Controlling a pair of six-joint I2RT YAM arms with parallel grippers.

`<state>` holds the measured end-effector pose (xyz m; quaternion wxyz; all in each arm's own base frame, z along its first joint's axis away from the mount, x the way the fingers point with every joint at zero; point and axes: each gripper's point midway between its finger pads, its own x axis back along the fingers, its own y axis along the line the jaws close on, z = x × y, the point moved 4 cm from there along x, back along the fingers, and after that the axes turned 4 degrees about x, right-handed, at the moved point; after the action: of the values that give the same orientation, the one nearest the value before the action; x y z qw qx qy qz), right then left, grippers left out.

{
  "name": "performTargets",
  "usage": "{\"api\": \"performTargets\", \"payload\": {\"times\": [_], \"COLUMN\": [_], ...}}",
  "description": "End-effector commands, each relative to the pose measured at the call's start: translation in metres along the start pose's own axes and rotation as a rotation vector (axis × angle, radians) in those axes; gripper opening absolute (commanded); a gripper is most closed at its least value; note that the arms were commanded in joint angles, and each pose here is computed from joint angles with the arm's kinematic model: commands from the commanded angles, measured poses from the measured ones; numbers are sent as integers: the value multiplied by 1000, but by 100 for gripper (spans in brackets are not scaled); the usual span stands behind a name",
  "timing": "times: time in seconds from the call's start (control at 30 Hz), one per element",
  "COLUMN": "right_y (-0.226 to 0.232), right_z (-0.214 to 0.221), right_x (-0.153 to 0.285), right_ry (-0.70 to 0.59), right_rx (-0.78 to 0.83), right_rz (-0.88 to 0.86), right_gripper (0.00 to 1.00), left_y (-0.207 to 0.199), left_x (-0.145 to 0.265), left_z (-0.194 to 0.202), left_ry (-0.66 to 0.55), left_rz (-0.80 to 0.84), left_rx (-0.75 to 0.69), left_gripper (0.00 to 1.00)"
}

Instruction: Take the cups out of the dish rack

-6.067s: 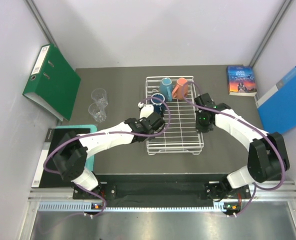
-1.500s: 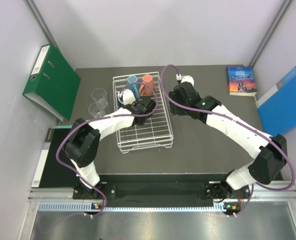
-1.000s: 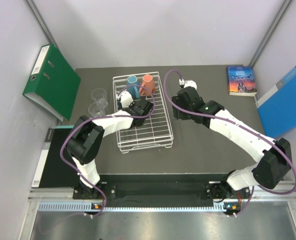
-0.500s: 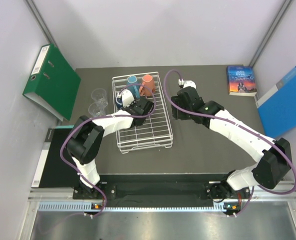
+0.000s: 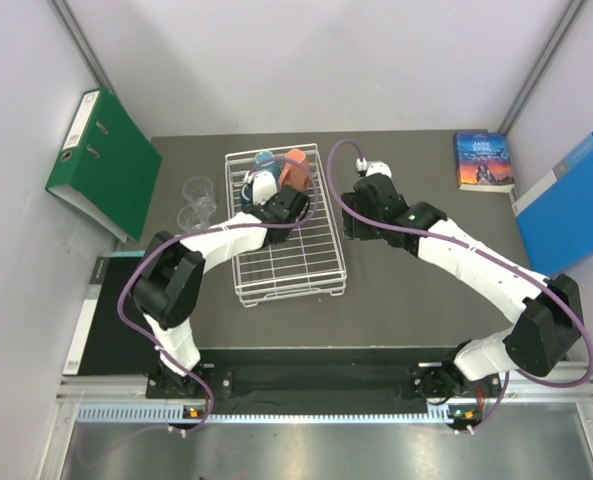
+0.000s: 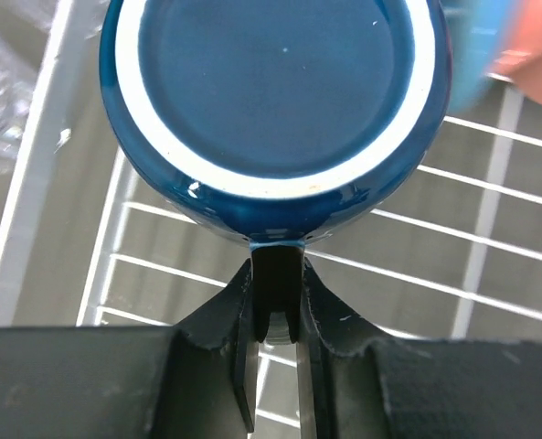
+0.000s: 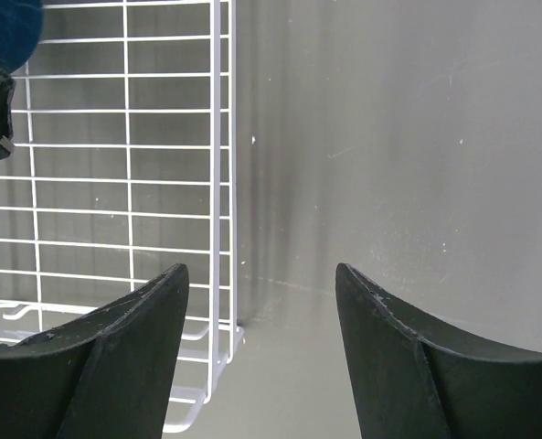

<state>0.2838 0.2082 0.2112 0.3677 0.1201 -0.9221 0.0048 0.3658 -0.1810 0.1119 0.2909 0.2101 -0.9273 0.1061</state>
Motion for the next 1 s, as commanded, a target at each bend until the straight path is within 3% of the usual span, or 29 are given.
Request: {"api": "performTargets", "payload": {"times": [0.0,0.4,0.63,0.8,0.87,0.9,0.97], "right_y": [1,6,7,2,1,5,16], "right_z": [-19,-33,-53,-83,-82,-86,-91], "right_x": [1,2,17,38,43,50,65], "right_ry": [-64,-116,-248,-361,-349,-365,-423], "right_rx": [-40,-72,-185,-420,-454,-484,-465], "right_rz": [3,-19,-126,-440,-572,-630,-789], "right_gripper": [65,65,67,64,64,63,62], "left_y": [-26,-22,-18,-28,-23,-27,-23], "left_x": [47,119,165,215,217,232,226], "left_z": [-68,-116,-113,-117,-112,-122,-114], "left_ry": [-66,-34,94,163,195,164,221], "left_rz": [206,433,723,1131,1192,1324,1361], "left_rx": [18,45,177,265,315,334,409], "left_gripper": [0,0,0,0,0,0,0]}}
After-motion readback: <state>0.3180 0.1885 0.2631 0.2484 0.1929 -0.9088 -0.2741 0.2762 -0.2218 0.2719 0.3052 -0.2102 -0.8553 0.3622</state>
